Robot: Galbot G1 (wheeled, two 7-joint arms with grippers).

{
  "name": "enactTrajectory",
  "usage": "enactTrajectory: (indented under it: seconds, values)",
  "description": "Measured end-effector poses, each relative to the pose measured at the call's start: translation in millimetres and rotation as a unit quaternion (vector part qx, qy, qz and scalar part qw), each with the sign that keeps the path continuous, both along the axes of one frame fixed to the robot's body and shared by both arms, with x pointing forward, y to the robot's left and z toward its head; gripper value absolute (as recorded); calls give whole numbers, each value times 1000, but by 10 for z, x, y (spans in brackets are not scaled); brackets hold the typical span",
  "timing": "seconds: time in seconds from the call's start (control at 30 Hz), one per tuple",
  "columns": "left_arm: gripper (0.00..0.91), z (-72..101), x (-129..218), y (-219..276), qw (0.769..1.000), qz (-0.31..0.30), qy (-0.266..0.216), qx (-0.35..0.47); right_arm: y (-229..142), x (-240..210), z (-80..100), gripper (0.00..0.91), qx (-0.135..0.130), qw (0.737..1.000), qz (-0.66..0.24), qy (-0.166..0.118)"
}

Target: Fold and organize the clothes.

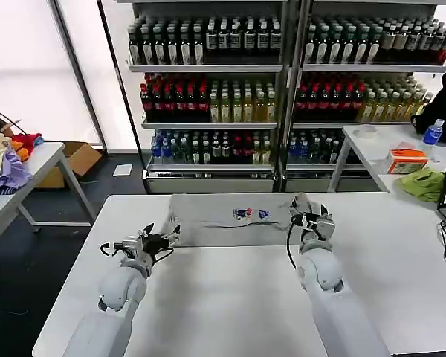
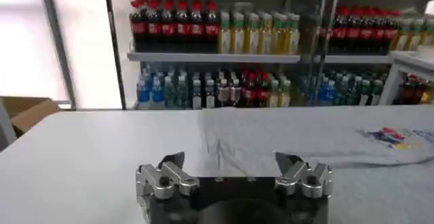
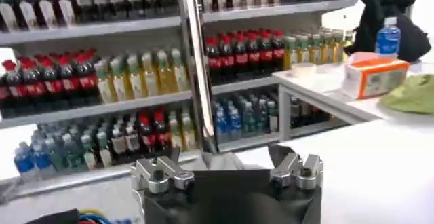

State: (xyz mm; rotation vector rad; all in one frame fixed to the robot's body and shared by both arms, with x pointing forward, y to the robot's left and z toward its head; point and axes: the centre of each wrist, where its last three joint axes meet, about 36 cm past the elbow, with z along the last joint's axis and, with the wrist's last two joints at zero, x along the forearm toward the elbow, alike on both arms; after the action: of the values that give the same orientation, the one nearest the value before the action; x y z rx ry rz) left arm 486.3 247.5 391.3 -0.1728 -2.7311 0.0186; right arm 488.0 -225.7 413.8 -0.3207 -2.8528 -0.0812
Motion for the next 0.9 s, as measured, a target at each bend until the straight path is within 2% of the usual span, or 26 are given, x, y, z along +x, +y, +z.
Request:
enactTrajectory:
  seconds: [0.4,0.63,0.9]
  values:
    - [907,19,-18,53,1000,5,13,5,-113,-155,-48,907,-24,999,-13,42]
    - [907,11,-14,61,1000,1,22,5,-127,-159,-88,907,-24,996,-27,77]
    - [907,6,48,74,1000,4,29,5,-96,-146,-156,907,-20,994,-26,100]
